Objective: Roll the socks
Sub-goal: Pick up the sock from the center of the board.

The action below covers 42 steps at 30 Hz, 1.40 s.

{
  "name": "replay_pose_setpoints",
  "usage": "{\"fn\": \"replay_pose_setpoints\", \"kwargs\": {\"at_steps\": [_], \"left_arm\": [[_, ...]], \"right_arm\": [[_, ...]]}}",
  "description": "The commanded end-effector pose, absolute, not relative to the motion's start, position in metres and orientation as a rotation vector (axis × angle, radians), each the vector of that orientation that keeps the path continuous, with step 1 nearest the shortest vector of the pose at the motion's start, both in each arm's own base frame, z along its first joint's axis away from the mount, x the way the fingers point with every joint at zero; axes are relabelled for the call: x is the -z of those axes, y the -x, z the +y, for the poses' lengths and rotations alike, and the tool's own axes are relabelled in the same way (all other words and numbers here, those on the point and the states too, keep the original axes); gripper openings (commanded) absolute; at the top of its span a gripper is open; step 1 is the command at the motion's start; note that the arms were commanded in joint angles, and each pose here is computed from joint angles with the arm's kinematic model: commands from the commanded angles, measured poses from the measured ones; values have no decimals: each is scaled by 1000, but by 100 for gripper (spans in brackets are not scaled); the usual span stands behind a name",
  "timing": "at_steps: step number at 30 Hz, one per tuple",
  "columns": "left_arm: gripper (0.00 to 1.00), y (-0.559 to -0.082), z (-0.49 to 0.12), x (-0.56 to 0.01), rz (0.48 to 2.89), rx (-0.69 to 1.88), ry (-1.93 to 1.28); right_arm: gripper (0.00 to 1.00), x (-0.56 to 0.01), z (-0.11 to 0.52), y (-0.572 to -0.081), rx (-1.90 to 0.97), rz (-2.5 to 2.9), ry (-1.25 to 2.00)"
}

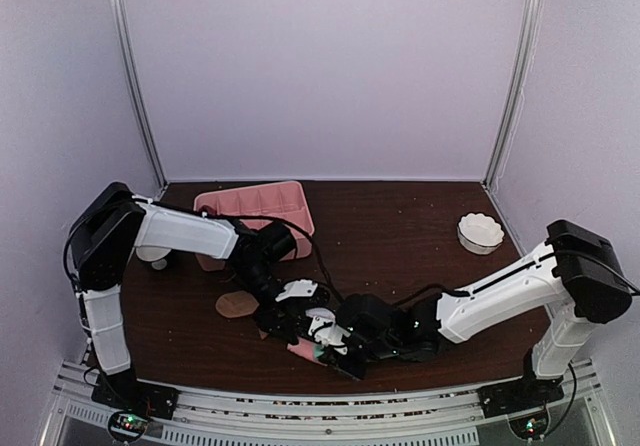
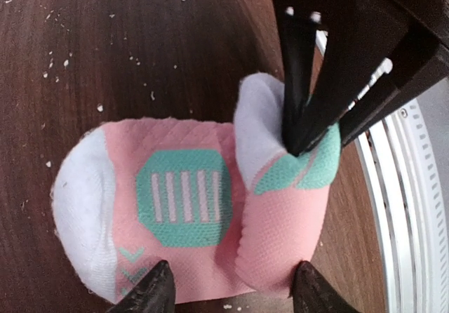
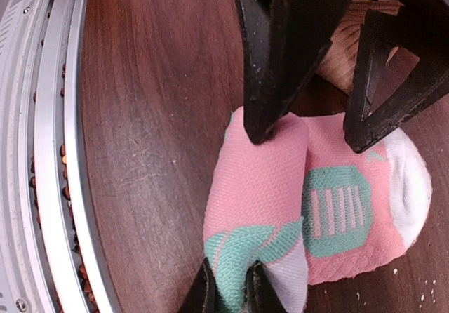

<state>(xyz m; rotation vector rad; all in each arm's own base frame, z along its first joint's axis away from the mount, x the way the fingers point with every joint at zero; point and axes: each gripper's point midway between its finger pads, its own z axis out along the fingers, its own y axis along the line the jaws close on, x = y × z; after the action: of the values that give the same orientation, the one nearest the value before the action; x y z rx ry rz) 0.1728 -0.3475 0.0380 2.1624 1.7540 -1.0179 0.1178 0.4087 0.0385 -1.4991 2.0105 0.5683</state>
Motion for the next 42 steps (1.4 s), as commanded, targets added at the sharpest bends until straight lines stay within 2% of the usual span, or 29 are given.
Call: {"fn": "replay_pose_setpoints", "kwargs": {"at_steps": [1, 9, 16, 21, 26, 36, 42], "left_arm": [[57, -184, -366, -30, 1781, 1043, -2117], [58, -154, -373, -19, 1755, 1231, -2213], [60, -144, -365, -27, 1676, 1256, -2262], [60, -149, -367, -38, 1648, 1243, -2250], [63, -164, -370, -63, 1635, 1240, -2110], [65, -186, -361, -84, 1644, 1151, -1959], [64, -172, -346, -98, 1532, 1165, -2020]], "right_arm": [[7, 11, 351, -82, -491, 2298, 1641], [6, 12, 358, -90, -507, 2354, 1560], [5, 41, 353, -101, -606, 2545, 1433], [3, 56, 343, -106, -674, 2680, 1316], [2, 76, 322, -100, -712, 2795, 1167], [0, 95, 307, -92, -697, 2905, 1061], [0, 111, 283, -91, -626, 3042, 926]]}}
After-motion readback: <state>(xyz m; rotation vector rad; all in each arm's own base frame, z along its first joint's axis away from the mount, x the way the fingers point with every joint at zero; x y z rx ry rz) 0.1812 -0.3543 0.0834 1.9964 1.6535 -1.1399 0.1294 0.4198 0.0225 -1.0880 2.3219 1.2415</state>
